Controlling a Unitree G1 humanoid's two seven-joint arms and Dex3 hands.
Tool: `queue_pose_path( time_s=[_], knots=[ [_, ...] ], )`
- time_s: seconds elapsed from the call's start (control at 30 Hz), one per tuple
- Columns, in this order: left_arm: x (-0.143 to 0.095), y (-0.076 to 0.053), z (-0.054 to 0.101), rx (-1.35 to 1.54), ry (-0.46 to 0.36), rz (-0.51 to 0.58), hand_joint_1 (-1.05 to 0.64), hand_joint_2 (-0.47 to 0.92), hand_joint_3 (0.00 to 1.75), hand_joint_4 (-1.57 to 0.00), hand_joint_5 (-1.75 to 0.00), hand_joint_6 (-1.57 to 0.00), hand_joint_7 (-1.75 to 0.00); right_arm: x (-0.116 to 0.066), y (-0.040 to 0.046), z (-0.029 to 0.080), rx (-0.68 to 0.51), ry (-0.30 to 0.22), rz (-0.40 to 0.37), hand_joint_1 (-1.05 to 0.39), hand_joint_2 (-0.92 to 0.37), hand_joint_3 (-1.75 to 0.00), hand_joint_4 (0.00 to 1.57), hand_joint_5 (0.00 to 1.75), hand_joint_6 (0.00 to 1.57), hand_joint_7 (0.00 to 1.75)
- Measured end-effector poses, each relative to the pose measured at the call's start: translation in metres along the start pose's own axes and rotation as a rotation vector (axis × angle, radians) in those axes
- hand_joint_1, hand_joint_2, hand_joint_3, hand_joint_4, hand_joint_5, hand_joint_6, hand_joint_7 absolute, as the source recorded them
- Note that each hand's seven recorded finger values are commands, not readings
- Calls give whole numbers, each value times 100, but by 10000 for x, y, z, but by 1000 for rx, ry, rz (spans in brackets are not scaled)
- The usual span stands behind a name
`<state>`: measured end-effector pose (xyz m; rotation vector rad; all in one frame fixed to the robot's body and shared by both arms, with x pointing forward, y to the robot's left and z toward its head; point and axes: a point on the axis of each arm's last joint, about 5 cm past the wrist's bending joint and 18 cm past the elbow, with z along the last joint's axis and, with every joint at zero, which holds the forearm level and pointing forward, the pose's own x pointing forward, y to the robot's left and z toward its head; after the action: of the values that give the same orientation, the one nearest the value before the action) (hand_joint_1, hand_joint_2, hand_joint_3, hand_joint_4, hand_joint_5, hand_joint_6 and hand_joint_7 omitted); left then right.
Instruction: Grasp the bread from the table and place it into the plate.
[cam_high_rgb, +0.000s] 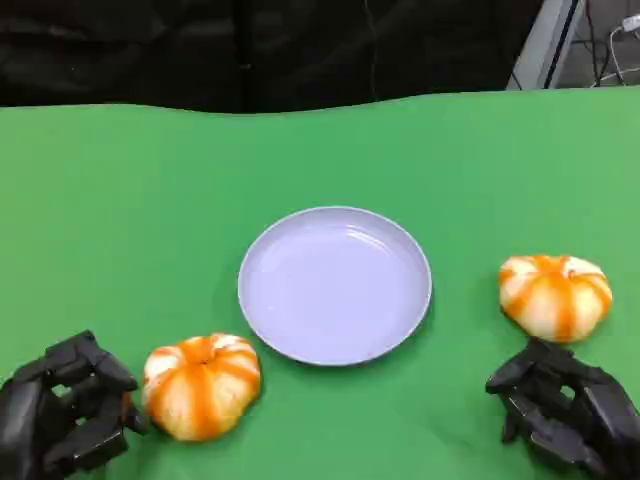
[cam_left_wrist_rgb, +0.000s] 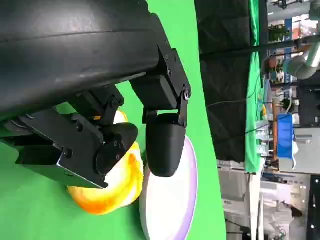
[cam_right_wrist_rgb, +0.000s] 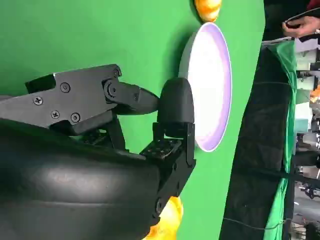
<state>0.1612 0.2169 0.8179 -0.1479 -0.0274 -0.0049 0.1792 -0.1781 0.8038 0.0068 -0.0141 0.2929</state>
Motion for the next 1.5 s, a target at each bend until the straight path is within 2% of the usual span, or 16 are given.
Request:
queue_pose_path(
  time_s=[0.63,0.73,0.8,0.87,0.93,0.97,1.03,1.07,1.1,1.17,1.2,1.27,1.33,1.37,1.47,1.5],
  knots=[
    [16,-3,-5,2,-4,0,12,64,105,-99,-146,-96,-128,0,0,-1,1,1,-1,-25,-92,-48,59,175,65,122],
    [13,-7,4,-1,-40,9,10,70,93,-90,-147,-93,-120,0,0,-1,1,1,-1,-25,-92,-48,59,174,66,123],
    [7,-12,0,-35,-60,14,10,77,84,-82,-134,-93,-94,0,1,-1,0,2,-2,-25,-92,-48,59,174,65,122],
    [-6,-14,-18,-110,-83,8,9,75,85,-78,-129,-94,-81,0,1,-2,0,2,-2,-25,-92,-48,59,174,65,122],
    [-15,-27,-38,-170,-97,-6,2,64,93,-78,-98,-100,-44,0,2,-2,1,2,0,-25,-92,-48,59,174,66,123],
    [-18,-29,-46,-191,-99,-13,-1,61,97,-81,-73,-101,-24,0,2,-3,1,3,0,-25,-92,-48,60,174,66,123],
    [-22,-23,-53,-220,-100,-20,-2,60,97,-86,-47,-102,-8,-1,3,-4,-1,4,-2,-26,-92,-48,60,174,65,123],
    [-23,-19,-54,-228,-99,-22,-4,61,91,-86,-27,-94,-4,-1,4,-5,-1,5,-3,-26,-92,-48,60,174,65,123],
    [-23,-17,-54,-233,-97,-24,-5,63,84,-85,-16,-89,-2,-1,4,-5,-1,5,-4,-26,-92,-48,60,174,65,123],
    [-24,-10,-53,-239,-99,-37,-9,68,71,-84,-6,-83,0,0,5,-5,-2,5,-5,-26,-92,-48,60,174,65,123],
    [-24,-7,-52,-240,-100,-44,-16,78,47,-79,-3,-77,0,0,5,-5,-2,5,-5,-26,-92,-48,59,174,65,123],
    [-26,-5,-50,-238,-101,-53,-28,89,22,-71,-1,-67,0,0,6,-5,-2,5,-5,-26,-92,-48,59,174,65,123],
    [-31,-2,-43,-220,-116,-71,-38,91,18,-65,0,-61,0,0,6,-5,-2,5,-5,-26,-92,-48,59,174,65,123],
    [-32,1,-34,-204,-130,-84,-48,92,20,-56,0,-51,0,0,6,-5,-2,5,-5,-25,-92,-48,59,174,65,124],
    [-40,28,-13,-120,-169,-133,-54,92,22,-51,0,-46,0,1,6,-5,-2,5,-5,-25,-92,-48,59,174,65,124],
    [-41,36,-10,-99,-175,-144,-73,92,18,-42,0,-32,0,1,6,-5,-2,5,-5,-25,-92,-48,59,175,65,124]
  ],
)
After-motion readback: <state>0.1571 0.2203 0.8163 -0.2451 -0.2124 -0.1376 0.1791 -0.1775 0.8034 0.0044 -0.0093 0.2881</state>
